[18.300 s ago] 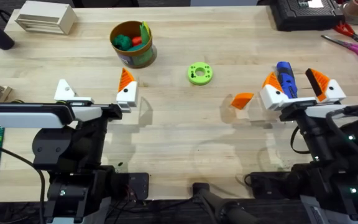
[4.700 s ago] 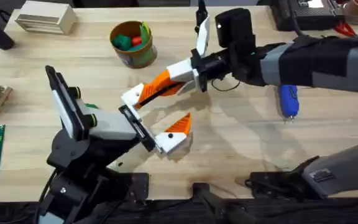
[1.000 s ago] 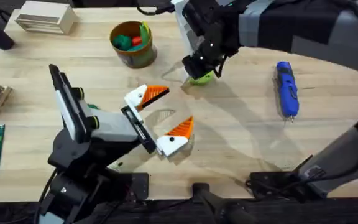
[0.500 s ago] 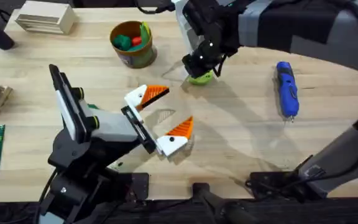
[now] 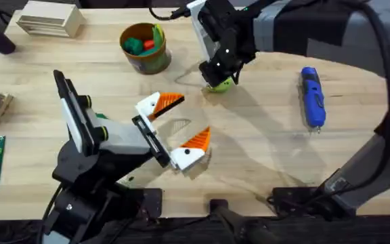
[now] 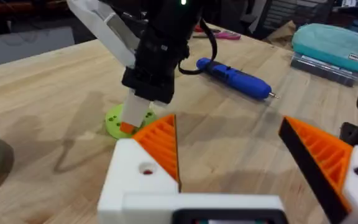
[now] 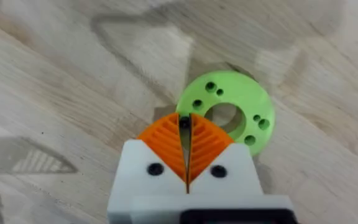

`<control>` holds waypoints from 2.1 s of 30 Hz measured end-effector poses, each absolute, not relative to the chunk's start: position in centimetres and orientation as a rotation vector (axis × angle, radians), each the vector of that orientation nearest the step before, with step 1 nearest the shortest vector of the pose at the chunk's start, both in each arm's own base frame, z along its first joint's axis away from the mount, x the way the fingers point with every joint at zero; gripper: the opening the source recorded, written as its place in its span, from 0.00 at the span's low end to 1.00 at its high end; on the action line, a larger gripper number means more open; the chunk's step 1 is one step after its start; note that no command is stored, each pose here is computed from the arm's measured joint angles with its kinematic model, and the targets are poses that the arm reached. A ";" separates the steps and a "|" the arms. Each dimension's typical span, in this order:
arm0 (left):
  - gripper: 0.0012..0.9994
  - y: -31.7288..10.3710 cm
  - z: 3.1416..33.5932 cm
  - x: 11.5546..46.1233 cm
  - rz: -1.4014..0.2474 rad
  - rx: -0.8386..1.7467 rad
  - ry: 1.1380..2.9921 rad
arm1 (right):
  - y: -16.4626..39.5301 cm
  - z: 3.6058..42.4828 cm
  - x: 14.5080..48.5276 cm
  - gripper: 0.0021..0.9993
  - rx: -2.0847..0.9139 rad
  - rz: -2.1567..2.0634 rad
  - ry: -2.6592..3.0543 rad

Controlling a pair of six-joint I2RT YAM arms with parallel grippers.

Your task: Pick up the gripper from the table and insert it into the empty holder that is missing its gripper. Then pick up a screw, insert it into the mounting hole, and use the screwdriver to tighten it. Finally, clean up the table by picking up the vegetable and placing it into the bucket.

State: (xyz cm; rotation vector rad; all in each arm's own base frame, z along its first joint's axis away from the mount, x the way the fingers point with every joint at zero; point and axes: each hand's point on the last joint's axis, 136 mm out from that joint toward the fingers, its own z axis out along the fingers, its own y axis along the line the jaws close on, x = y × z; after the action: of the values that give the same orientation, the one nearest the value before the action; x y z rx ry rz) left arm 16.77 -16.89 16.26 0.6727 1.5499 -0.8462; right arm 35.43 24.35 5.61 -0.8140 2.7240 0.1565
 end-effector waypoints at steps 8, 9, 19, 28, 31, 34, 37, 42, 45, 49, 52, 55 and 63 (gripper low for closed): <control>0.99 -16.9 16.3 16.8 -0.846 0.673 1.550 | 24.1 6.0 35.1 0.01 -0.819 0.147 2.745; 0.99 -16.9 16.3 16.8 -0.846 0.673 1.550 | 24.0 6.2 34.9 0.01 -0.822 0.145 2.751; 0.99 -16.9 16.3 16.8 -0.846 0.673 1.550 | 24.4 13.4 35.1 0.01 -0.795 0.199 2.644; 0.99 -16.9 16.3 16.8 -0.846 0.673 1.550 | 24.1 19.7 32.9 0.01 -0.819 0.224 2.603; 0.99 -16.9 16.3 16.8 -0.846 0.673 1.550 | 25.2 21.2 31.4 0.01 -0.872 0.242 2.576; 0.99 -16.9 16.3 16.8 -0.846 0.673 1.550 | 28.8 23.1 28.3 0.01 -1.010 0.317 2.500; 0.99 -16.9 16.3 16.8 -0.846 0.673 1.550 | 31.1 23.7 26.1 0.01 -1.096 0.400 2.464; 0.99 -16.9 16.3 16.8 -0.846 0.673 1.550 | 33.3 24.0 23.3 0.01 -1.193 0.487 2.435; 0.99 -16.9 16.3 16.8 -0.846 0.673 1.550 | 33.8 24.0 22.7 0.01 -1.203 0.508 2.437; 0.99 -16.9 16.3 16.8 -0.846 0.673 1.550 | 34.2 24.1 22.3 0.01 -1.203 0.524 2.431; 0.99 -16.9 16.3 16.8 -0.846 0.673 1.550 | 34.6 24.3 22.3 0.01 -1.201 0.536 2.415; 0.99 -16.9 16.3 16.8 -0.846 0.673 1.550 | 34.9 24.3 22.1 0.01 -1.207 0.540 2.409; 0.99 -16.9 16.3 16.8 -0.846 0.673 1.550 | 35.8 24.1 20.8 0.01 -1.257 0.553 2.397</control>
State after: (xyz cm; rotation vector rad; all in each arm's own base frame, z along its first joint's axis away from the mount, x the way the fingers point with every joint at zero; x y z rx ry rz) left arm 16.77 -16.89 16.27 0.6727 1.5496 -0.8462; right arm 20.77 35.81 24.12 -1.2567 2.3975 0.5533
